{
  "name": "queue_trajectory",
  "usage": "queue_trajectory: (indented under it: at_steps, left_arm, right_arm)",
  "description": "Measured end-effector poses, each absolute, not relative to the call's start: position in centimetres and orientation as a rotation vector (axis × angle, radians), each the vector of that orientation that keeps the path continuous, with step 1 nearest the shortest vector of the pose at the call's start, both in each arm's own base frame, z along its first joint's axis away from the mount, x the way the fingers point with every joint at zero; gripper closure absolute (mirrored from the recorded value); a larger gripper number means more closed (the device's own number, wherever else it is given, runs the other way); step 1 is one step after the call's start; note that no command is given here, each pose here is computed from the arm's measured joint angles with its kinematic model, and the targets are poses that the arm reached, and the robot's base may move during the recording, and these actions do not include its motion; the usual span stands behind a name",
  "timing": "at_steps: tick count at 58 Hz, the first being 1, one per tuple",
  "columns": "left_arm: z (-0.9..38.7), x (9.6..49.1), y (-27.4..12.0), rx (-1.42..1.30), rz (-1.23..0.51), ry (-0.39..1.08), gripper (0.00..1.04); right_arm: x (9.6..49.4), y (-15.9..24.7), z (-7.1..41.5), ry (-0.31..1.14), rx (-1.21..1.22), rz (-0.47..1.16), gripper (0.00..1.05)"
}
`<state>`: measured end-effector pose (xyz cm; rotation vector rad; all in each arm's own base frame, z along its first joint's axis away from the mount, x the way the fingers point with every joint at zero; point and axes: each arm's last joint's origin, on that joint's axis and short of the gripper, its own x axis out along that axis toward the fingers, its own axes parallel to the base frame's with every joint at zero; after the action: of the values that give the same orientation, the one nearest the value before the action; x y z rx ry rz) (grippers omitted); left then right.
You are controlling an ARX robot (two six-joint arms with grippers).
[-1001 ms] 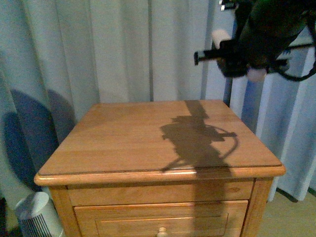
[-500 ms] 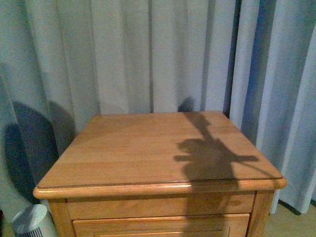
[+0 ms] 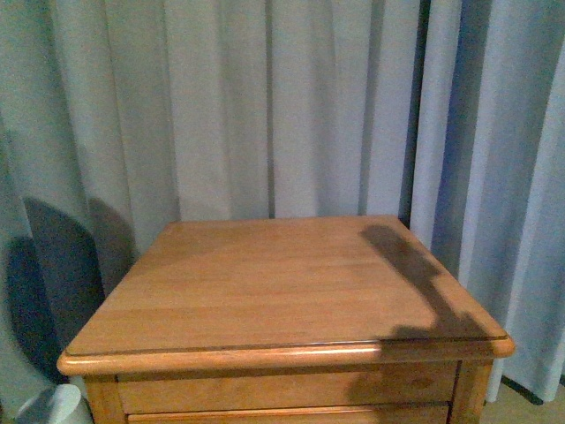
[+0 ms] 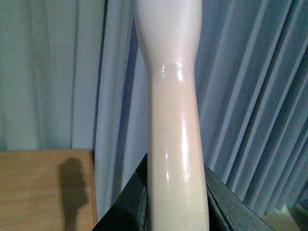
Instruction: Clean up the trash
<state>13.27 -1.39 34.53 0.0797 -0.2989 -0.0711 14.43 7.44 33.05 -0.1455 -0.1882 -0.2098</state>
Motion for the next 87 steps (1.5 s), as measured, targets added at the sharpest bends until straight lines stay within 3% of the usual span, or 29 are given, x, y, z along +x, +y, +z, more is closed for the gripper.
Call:
queue_trajectory:
  at_steps: [87]
  left_arm:
    - [34.41, 13.28, -1.41, 0.078, -0.074, -0.296, 0.77]
  right_arm:
    - [14.35, 7.79, 32.91, -0.183, -0.125, -0.188, 0.84]
